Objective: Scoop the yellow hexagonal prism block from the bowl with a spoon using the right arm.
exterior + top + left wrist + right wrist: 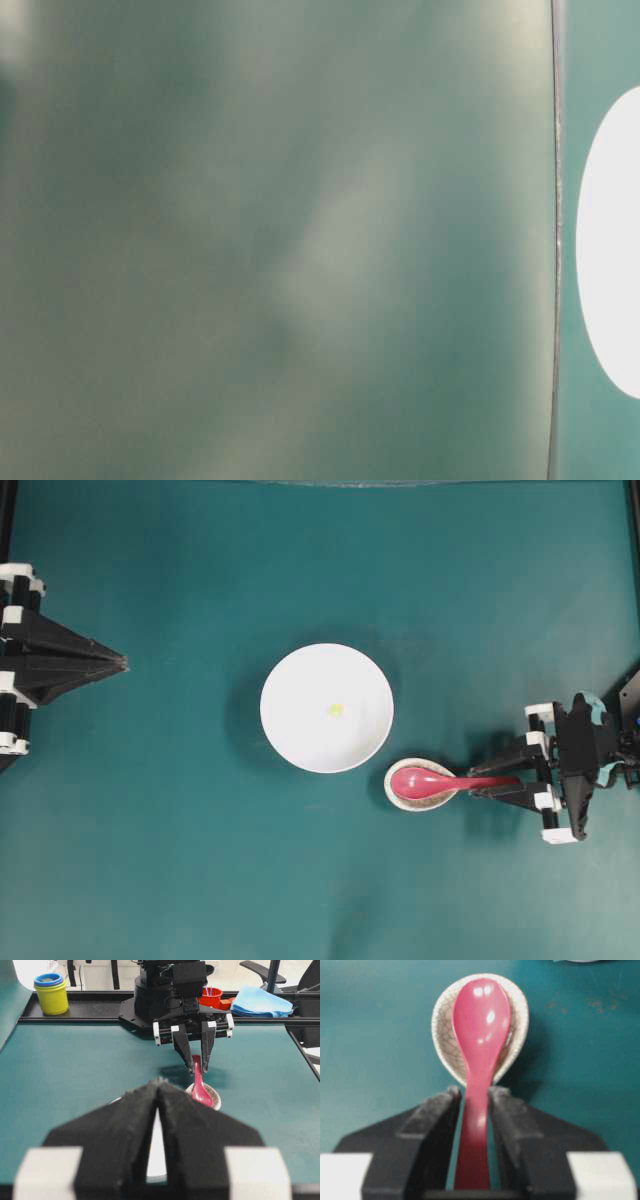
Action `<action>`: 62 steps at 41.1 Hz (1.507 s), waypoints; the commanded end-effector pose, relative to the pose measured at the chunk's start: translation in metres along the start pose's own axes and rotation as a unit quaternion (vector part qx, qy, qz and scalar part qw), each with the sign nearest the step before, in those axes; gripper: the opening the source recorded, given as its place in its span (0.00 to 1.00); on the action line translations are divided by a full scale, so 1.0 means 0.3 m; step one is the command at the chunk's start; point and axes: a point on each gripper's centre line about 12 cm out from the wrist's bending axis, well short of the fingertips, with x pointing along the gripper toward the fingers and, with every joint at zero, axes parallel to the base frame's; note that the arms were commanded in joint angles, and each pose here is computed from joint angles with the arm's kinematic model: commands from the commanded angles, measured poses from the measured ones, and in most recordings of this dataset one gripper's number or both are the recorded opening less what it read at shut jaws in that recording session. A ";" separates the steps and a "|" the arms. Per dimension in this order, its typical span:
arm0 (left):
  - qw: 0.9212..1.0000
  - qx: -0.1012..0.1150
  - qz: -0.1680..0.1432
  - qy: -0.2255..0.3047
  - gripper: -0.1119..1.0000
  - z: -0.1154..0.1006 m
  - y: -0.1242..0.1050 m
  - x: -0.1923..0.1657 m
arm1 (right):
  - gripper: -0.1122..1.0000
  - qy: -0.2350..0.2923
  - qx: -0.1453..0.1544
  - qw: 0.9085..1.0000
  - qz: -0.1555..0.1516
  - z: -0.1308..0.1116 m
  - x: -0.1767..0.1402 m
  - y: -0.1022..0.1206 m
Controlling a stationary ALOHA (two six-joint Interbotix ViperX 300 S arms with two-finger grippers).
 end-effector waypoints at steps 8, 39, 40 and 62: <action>1.000 -0.001 0.001 -0.009 0.16 0.026 0.001 0.010 | 0.43 -0.014 0.000 1.000 0.008 0.018 0.006 0.014; 1.000 -0.002 0.000 -0.010 0.16 0.026 0.000 0.010 | 0.43 -0.010 -0.003 1.000 0.004 0.006 0.012 0.011; 1.000 -0.002 0.000 -0.010 0.16 0.026 0.000 0.010 | 0.43 -0.012 -0.003 1.000 0.005 0.009 0.013 0.012; 1.000 -0.002 0.000 -0.010 0.16 0.026 0.000 0.010 | 0.34 -0.012 -0.001 1.000 0.004 0.010 0.014 0.012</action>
